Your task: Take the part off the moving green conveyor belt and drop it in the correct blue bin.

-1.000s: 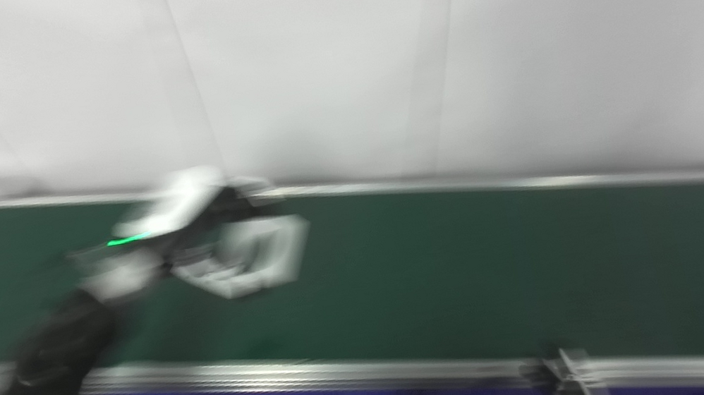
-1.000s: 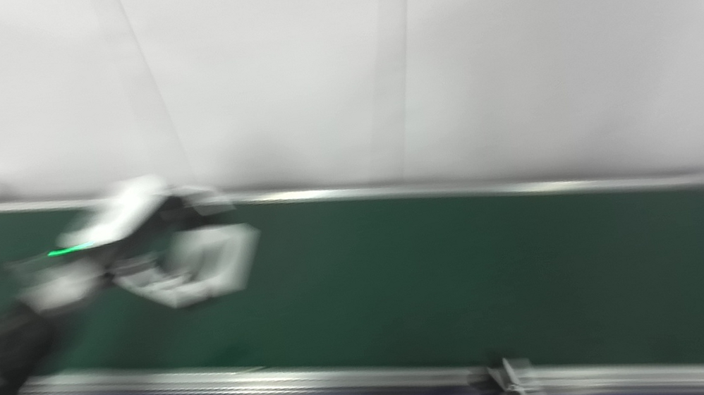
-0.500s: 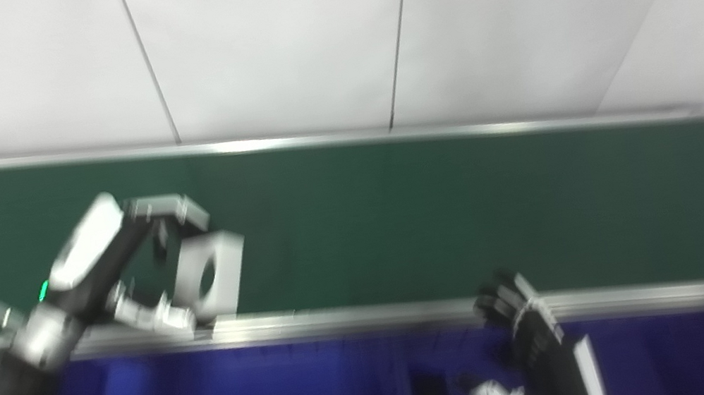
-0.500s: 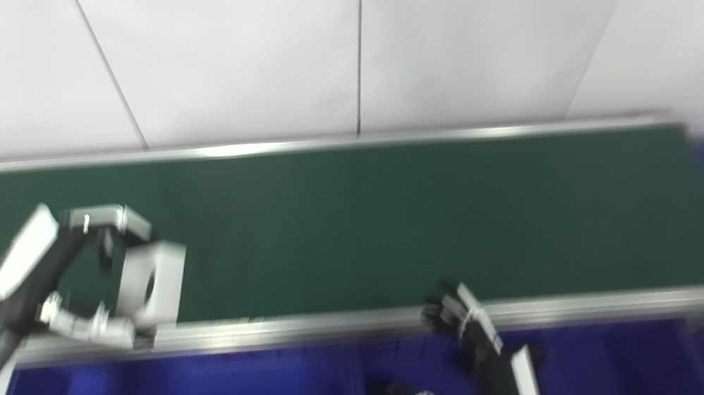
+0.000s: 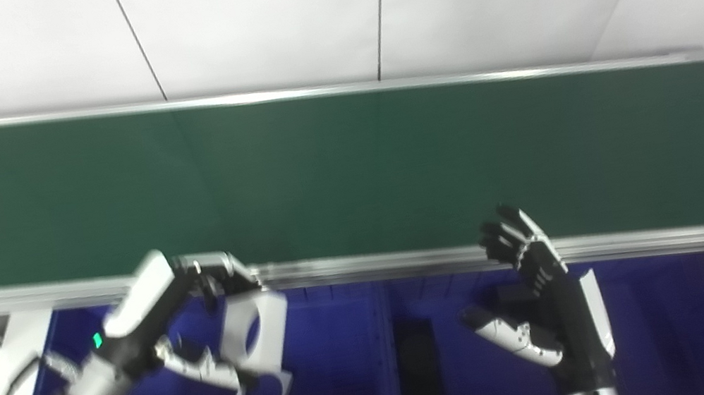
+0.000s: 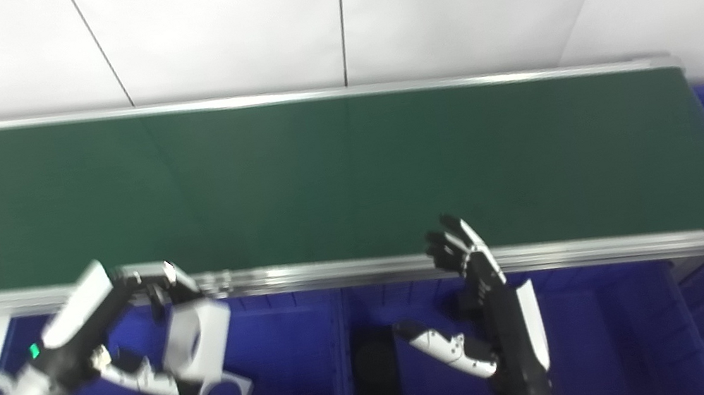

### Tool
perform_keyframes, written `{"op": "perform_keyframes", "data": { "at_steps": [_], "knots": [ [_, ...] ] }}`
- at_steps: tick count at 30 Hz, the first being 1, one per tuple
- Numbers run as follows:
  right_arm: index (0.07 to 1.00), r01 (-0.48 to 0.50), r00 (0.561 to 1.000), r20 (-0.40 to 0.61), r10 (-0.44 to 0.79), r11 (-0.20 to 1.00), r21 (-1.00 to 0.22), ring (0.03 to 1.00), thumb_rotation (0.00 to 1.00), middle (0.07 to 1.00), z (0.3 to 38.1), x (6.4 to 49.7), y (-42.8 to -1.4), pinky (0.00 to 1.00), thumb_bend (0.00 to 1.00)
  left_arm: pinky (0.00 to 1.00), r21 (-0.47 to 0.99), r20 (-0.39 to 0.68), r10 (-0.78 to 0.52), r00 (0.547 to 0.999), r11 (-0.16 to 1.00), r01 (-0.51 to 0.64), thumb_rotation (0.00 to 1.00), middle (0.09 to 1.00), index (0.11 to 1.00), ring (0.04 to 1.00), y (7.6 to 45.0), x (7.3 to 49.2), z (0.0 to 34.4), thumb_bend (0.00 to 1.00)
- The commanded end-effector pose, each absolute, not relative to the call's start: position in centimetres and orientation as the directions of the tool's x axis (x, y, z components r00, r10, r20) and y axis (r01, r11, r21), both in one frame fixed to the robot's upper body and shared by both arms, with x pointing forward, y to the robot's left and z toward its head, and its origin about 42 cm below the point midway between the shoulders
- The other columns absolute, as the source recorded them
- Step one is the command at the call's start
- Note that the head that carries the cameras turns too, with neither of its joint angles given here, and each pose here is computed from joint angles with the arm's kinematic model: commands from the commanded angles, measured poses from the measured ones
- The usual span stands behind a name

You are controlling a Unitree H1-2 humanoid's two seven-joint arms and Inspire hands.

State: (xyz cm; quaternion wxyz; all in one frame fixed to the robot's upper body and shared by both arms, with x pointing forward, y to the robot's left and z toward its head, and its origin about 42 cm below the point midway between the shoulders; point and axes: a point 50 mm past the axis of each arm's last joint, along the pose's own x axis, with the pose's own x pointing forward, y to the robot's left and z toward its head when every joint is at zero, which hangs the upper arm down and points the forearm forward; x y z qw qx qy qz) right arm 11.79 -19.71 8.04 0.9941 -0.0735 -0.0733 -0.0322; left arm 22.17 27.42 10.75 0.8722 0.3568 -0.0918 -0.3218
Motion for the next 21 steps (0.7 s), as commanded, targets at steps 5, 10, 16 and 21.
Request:
{"op": "perform_keyframes", "data": {
  "at_steps": [5, 10, 16, 21],
  "knots": [
    [0.891, 0.074, 0.982, 0.180, -0.053, 0.990, -0.117, 0.779, 0.41, 0.805, 9.5, 12.0, -19.4, 0.76, 0.79, 0.45, 0.694, -0.138, -0.654, 0.744, 0.471, 0.544, 0.00, 0.490, 0.486, 0.465, 26.3, 21.9, 10.4, 0.50],
    [0.886, 0.079, 0.983, 0.175, -0.057, 0.990, -0.119, 0.776, 0.43, 0.800, 9.5, 11.8, -19.4, 0.75, 0.80, 0.41, 0.680, -0.229, -0.645, 0.729, 0.430, 0.594, 0.00, 0.522, 0.486, 0.430, 25.3, 21.9, 9.5, 0.50],
    [0.885, 0.079, 0.984, 0.171, -0.056, 0.989, -0.128, 0.780, 0.43, 0.810, 9.5, 11.5, -19.2, 0.75, 0.79, 0.41, 0.678, -0.290, -0.591, 0.753, 0.428, 0.598, 0.00, 0.509, 0.503, 0.420, 25.2, 22.4, 9.0, 0.50],
    [0.886, 0.079, 0.983, 0.173, -0.054, 0.987, -0.140, 0.778, 0.43, 0.810, 9.6, 11.3, -18.8, 0.75, 0.79, 0.47, 0.697, -0.309, -0.524, 0.794, 0.443, 0.564, 0.00, 0.490, 0.541, 0.447, 25.5, 22.9, 8.2, 0.50]
  ]
}}
